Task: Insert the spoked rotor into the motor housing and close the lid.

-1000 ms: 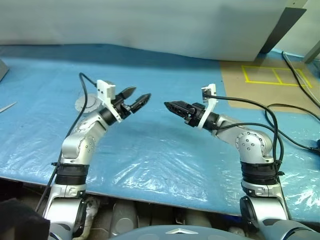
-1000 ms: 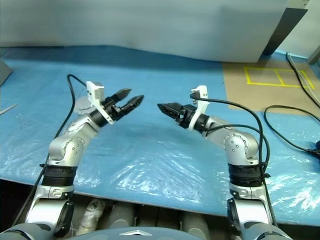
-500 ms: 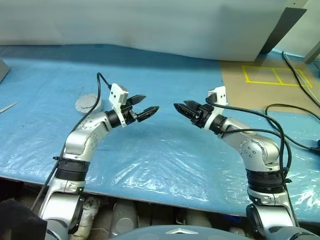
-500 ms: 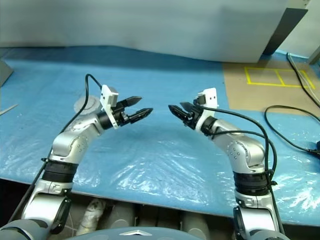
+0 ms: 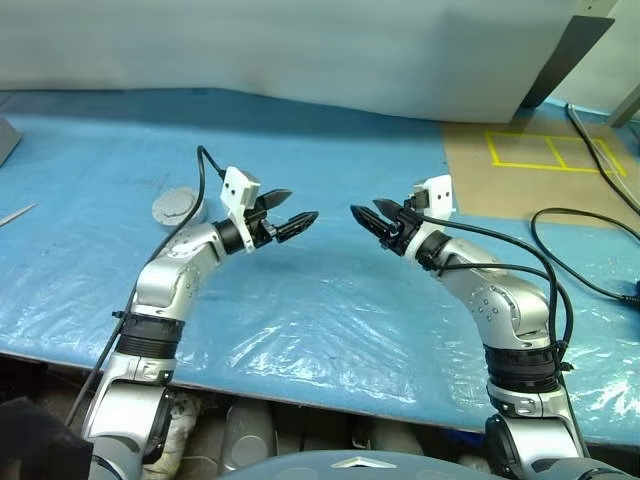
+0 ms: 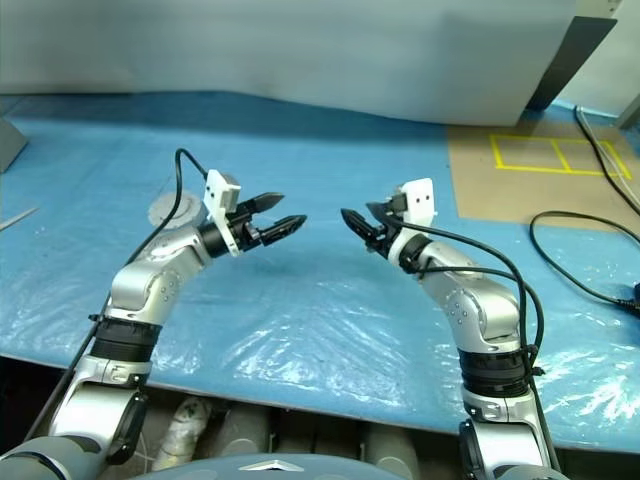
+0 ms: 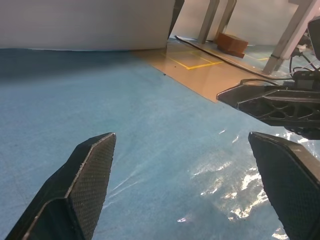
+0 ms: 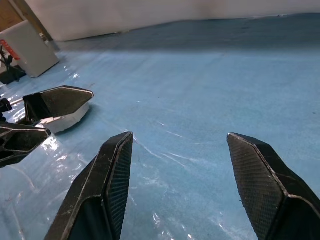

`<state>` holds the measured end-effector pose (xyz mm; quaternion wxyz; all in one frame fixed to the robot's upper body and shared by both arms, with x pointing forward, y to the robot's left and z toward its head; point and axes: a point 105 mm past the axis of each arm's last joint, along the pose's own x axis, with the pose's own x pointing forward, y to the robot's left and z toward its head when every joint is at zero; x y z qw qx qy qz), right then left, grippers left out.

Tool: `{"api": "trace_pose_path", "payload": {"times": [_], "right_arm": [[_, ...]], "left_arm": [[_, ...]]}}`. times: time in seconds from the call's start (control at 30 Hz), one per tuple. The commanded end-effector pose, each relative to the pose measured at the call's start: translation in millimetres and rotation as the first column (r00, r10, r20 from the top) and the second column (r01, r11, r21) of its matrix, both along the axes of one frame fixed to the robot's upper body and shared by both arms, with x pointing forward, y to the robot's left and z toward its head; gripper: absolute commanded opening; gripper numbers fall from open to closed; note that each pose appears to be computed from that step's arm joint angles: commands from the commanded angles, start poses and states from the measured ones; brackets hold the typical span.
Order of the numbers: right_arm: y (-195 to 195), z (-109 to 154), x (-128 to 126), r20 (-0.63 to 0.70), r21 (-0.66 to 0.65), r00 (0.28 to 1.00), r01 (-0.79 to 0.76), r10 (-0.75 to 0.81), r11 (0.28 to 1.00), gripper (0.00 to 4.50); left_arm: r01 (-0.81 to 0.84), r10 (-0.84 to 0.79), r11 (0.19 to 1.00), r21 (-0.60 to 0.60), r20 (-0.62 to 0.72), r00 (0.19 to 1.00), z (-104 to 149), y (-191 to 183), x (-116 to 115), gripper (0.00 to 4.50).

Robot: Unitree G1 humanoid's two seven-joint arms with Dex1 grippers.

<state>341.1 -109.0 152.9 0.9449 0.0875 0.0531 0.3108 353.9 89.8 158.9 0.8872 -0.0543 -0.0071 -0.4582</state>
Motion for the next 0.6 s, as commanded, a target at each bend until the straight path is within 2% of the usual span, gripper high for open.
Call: {"api": "trace_pose_path", "payload": {"times": [0.03,0.6], "right_arm": [[-0.2,11.7,0.8,0.056,-0.002,0.998,0.004,-0.004,1.0,3.15],[3.3,8.7,-1.0,0.075,-0.033,0.997,0.006,-0.004,0.999,3.15]], "left_arm": [[-0.03,0.032,0.999,-0.032,0.065,0.997,19.9,6.2,5.8,4.47],[-0.037,0.038,0.999,-0.009,0.055,0.998,14.3,8.7,5.7,4.47]]}}
